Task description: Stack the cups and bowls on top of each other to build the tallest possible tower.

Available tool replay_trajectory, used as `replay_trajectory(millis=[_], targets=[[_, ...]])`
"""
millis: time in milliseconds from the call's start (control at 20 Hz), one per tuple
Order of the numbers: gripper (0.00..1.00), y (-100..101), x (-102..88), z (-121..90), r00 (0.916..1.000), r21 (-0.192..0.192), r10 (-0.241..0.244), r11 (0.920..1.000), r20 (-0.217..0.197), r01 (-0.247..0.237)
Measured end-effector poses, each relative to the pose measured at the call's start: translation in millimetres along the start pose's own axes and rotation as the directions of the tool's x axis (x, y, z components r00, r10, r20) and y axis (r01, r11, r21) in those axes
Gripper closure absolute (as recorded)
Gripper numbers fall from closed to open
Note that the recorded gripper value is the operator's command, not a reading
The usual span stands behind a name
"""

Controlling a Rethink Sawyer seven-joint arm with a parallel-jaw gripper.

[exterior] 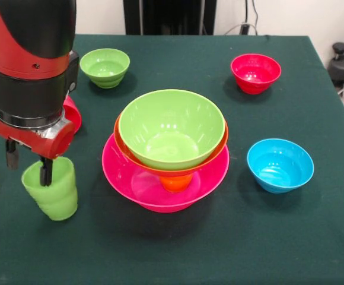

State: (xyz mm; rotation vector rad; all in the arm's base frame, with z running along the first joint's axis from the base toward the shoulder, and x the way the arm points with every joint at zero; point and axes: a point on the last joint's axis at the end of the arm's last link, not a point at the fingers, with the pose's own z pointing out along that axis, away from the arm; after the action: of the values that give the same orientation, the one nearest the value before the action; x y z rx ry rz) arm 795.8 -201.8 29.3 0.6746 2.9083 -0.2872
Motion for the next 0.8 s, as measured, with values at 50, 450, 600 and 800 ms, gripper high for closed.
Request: replay_trajectory(millis=[50,450,600,800], targets=[[0.00,-1,1.0,1,1.0000,0.003,0.009,1.0000,-0.002,-0.009],[0.00,-3,7.5,5,0.9998,0.008,0.014,0.9999,-0.017,-0.013],[0.00,-3,10.0,6,0.9996,0.008,0.013,0.9999,-0.023,-0.013],[0.00,-3,15.7,9,0.9992,0.007,0.014,0.9999,-0.037,-0.014]])
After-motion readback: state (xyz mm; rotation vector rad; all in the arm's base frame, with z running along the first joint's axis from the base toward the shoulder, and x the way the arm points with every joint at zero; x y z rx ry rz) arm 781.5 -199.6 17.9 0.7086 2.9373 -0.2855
